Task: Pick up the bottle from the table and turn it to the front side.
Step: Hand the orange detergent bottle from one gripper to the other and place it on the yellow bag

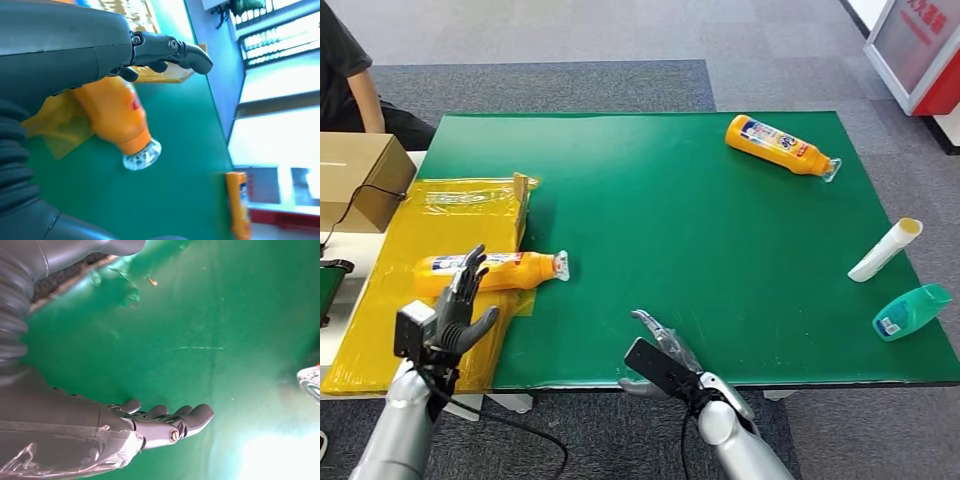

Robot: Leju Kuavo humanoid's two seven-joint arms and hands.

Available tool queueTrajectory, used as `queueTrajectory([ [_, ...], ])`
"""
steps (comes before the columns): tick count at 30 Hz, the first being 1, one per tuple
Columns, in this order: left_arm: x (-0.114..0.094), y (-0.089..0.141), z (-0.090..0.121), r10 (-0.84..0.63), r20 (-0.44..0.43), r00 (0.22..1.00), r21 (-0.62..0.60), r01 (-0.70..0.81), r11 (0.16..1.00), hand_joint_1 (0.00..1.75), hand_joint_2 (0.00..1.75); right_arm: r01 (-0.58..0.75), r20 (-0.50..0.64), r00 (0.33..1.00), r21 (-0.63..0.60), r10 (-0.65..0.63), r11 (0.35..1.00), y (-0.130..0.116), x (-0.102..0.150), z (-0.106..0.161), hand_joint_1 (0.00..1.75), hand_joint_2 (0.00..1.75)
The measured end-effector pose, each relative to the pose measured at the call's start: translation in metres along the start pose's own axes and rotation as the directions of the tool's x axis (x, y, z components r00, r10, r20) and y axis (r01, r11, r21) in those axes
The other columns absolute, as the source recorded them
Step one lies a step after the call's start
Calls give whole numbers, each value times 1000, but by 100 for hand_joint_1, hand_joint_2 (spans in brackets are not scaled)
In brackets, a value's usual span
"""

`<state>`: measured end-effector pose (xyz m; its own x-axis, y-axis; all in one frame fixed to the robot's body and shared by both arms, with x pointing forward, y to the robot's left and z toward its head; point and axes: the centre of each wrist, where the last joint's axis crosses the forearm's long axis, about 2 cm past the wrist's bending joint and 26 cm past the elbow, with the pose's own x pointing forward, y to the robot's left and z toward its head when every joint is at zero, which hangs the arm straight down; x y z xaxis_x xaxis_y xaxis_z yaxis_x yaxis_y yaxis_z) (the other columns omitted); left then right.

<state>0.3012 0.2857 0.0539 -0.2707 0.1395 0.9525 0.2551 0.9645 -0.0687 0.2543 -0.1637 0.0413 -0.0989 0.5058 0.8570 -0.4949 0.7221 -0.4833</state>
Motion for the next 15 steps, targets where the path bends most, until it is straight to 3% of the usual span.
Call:
queueTrajectory([
  [1, -2, -2, 10, 14, 8, 1000, 15, -15, 1000, 0, 0, 4, 0, 1000, -5, -4, 1000, 1, -1, 3, 0, 175],
  [5, -2, -4, 30, 60, 33, 998, 43, -62, 997, 0, 175, 15, 5, 1000, -20, -15, 1000, 1, -1, 8, 0, 175],
  [10, -10, -14, 57, 275, 78, 958, 28, -278, 960, 0, 175, 52, 21, 998, -41, -51, 998, 3, -1, 15, 0, 175],
  [15, -20, -28, 85, 296, 23, 955, 80, -296, 952, 0, 175, 75, 12, 997, -73, -74, 995, 5, -1, 28, 0, 175],
])
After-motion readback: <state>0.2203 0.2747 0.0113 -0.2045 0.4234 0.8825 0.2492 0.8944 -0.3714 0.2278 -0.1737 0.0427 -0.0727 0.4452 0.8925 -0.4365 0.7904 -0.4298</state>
